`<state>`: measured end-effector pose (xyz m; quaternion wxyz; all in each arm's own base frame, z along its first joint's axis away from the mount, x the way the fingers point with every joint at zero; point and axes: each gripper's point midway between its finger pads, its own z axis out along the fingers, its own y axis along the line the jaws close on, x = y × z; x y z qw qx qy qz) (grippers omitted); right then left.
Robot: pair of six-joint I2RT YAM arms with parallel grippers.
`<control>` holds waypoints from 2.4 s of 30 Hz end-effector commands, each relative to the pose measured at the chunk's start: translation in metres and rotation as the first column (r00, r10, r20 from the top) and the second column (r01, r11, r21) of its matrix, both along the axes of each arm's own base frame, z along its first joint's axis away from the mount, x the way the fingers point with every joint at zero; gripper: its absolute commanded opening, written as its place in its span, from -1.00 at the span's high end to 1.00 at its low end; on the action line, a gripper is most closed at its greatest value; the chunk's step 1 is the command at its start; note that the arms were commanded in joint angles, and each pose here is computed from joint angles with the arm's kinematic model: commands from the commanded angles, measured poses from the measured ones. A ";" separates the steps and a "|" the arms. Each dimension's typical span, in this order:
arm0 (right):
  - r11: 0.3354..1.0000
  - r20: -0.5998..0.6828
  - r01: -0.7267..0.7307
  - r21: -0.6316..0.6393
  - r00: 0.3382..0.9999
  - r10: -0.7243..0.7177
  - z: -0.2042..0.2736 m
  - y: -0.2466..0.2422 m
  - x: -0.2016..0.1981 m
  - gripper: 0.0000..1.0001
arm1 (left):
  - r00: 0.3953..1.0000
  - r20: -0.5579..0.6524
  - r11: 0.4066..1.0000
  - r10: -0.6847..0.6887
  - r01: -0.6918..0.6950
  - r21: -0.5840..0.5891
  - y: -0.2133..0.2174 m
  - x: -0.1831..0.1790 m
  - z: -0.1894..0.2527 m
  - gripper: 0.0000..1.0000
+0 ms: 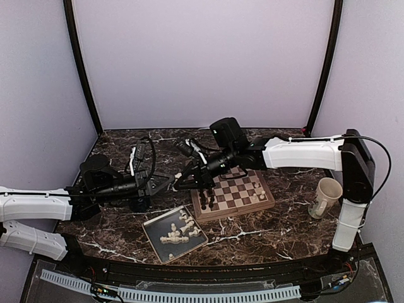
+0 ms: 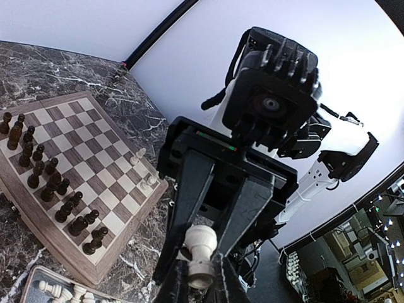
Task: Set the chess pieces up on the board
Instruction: Pass from the left arm to the right, then place the rook on the chessboard.
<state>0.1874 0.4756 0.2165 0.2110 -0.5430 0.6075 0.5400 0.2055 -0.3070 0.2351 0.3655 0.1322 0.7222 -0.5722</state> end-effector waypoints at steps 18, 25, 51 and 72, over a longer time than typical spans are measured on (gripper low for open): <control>0.950 0.070 0.118 -0.288 0.992 -0.102 -0.082 -0.117 0.019 0.88 | 0.990 0.139 0.933 -0.020 -0.032 0.359 -0.031 0.057 0.022 0.95; 0.913 0.157 0.286 -0.293 0.956 -0.249 -0.063 -0.185 0.053 0.88 | 0.989 0.086 0.827 -0.124 0.055 0.559 -0.077 0.103 0.005 0.95; 0.763 0.245 0.613 -0.205 0.787 -0.566 -0.026 -0.293 0.084 0.85 | 0.911 -0.031 0.461 -0.411 0.236 0.855 -0.188 0.137 -0.145 0.93; 0.861 -0.107 0.505 -0.059 0.854 -0.508 0.043 -0.258 0.098 0.81 | 0.833 0.463 0.814 -0.303 -0.027 0.580 -0.192 0.119 0.014 0.09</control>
